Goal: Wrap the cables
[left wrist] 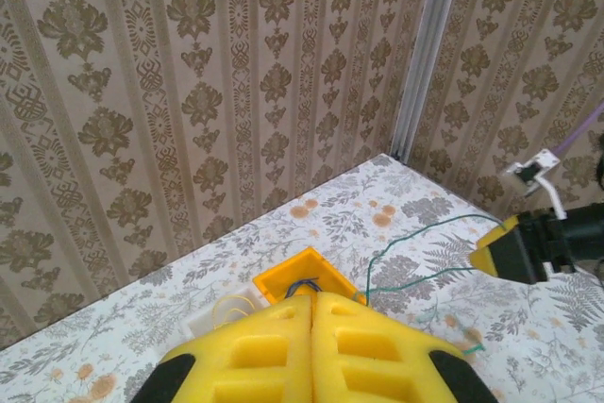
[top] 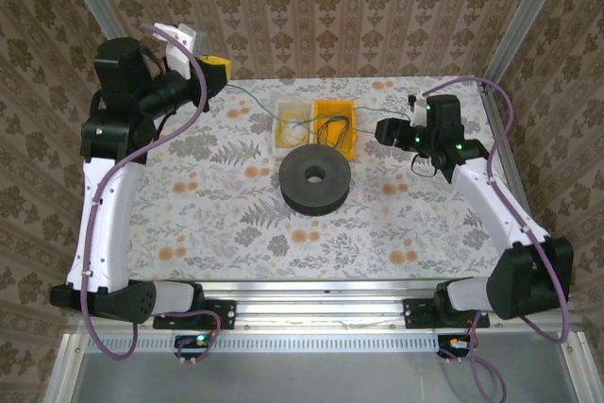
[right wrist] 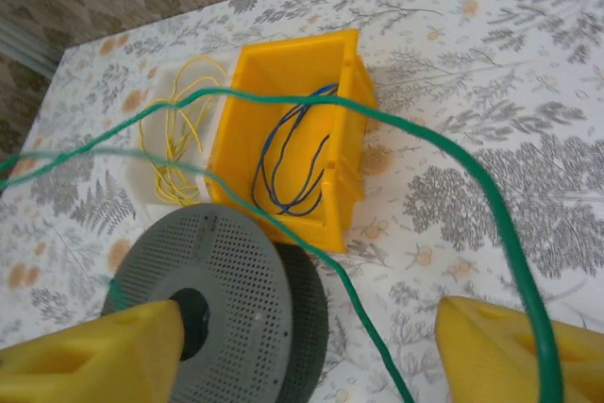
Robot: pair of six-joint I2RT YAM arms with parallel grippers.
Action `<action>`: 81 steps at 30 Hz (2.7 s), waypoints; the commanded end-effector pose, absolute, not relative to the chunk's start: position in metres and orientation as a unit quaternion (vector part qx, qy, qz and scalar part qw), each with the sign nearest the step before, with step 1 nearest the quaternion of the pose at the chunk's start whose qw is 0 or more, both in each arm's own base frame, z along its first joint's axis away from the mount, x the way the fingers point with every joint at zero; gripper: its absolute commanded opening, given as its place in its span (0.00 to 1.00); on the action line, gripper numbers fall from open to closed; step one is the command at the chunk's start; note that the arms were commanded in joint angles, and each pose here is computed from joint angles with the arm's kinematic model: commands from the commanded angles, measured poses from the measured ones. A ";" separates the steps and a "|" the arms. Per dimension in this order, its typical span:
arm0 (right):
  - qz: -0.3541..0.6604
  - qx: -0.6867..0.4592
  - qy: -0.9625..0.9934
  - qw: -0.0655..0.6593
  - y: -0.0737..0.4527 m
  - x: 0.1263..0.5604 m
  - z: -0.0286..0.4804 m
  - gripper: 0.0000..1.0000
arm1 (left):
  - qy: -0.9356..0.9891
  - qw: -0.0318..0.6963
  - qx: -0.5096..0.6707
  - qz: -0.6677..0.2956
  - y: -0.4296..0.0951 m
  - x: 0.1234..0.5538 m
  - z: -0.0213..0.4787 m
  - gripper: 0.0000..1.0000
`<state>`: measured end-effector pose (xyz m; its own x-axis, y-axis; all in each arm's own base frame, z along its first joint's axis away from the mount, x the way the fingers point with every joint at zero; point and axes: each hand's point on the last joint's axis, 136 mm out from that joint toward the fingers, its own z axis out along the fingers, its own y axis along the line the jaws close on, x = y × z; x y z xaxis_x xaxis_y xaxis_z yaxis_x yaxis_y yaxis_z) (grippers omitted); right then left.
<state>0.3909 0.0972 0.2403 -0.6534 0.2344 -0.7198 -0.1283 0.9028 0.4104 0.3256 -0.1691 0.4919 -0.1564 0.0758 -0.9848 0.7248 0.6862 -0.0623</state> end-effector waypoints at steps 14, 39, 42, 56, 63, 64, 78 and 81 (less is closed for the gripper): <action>0.422 -0.066 0.822 0.377 0.155 0.299 0.289 1.00 | 0.690 0.609 0.288 -0.265 -0.169 0.324 0.509 0.00; -0.091 0.072 0.931 0.346 0.054 0.374 0.192 1.00 | 0.668 0.618 0.299 -0.287 -0.183 0.317 0.521 0.00; -0.157 0.102 0.913 0.362 0.033 0.373 0.195 1.00 | 0.665 0.622 0.301 -0.284 -0.183 0.311 0.524 0.00; 0.393 -0.054 0.800 0.450 0.148 0.339 0.305 1.00 | 0.671 0.617 0.302 -0.278 -0.181 0.309 0.516 0.00; 0.397 -0.117 0.790 0.452 0.163 0.305 0.335 1.00 | 0.668 0.619 0.301 -0.281 -0.182 0.308 0.517 0.00; 0.382 -0.129 0.795 0.453 0.169 0.302 0.335 1.00 | 0.667 0.620 0.301 -0.283 -0.182 0.308 0.517 0.00; 0.234 -0.181 0.856 0.425 0.239 0.335 0.260 0.76 | 0.661 0.619 0.306 -0.294 -0.187 0.303 0.521 0.00; 0.232 -0.193 0.853 0.425 0.261 0.343 0.254 0.75 | 0.660 0.620 0.306 -0.295 -0.188 0.302 0.522 0.00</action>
<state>0.3255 0.2536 0.2390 -0.6294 -0.1266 -0.7667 -0.5324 0.7889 0.3068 0.3166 -0.1869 0.5054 -0.0913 0.0650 -0.9937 0.7542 0.6562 -0.0264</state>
